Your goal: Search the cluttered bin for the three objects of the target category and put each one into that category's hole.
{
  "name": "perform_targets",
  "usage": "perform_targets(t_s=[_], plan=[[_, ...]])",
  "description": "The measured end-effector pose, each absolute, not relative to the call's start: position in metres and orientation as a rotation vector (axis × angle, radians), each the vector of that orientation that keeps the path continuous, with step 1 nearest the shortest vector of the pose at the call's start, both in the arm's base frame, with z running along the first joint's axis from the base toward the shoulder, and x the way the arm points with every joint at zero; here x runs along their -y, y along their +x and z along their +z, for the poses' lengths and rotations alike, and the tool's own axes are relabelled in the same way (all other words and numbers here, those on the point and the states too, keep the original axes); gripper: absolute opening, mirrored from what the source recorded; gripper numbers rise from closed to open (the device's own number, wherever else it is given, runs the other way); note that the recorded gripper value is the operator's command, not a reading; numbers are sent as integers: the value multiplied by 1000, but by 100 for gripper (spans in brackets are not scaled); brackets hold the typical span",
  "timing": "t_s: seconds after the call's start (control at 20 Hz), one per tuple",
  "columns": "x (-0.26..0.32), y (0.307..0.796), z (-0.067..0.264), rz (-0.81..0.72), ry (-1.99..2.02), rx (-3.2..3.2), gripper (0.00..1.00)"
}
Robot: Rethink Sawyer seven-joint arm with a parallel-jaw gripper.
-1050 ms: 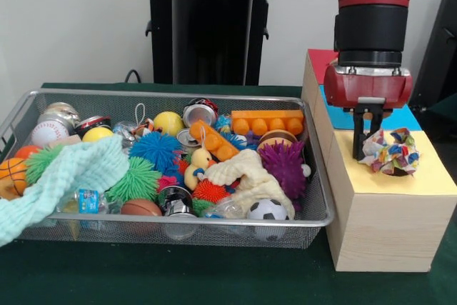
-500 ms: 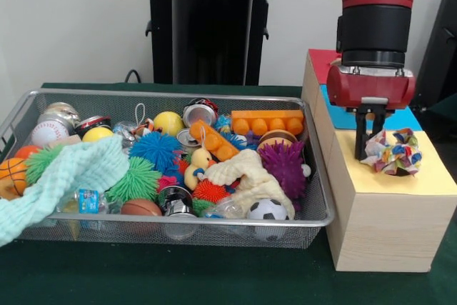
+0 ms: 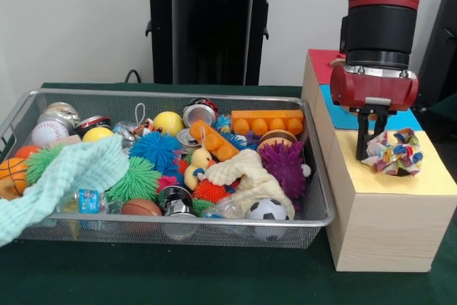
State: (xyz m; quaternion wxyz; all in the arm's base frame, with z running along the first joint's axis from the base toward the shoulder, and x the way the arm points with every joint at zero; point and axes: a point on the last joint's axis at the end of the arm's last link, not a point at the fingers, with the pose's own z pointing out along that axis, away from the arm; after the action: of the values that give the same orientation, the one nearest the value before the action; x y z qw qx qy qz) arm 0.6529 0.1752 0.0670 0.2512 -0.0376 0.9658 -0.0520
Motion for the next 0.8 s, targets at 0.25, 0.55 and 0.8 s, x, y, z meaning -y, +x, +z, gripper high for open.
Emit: perform_targets(t_s=[0.25,0.55,0.8], plan=[[-175,654,67,-133,-96,-2629,0],[-175,654,67,-132,-96,-2628,0],[-174,656,67,-126,-91,-2629,0]])
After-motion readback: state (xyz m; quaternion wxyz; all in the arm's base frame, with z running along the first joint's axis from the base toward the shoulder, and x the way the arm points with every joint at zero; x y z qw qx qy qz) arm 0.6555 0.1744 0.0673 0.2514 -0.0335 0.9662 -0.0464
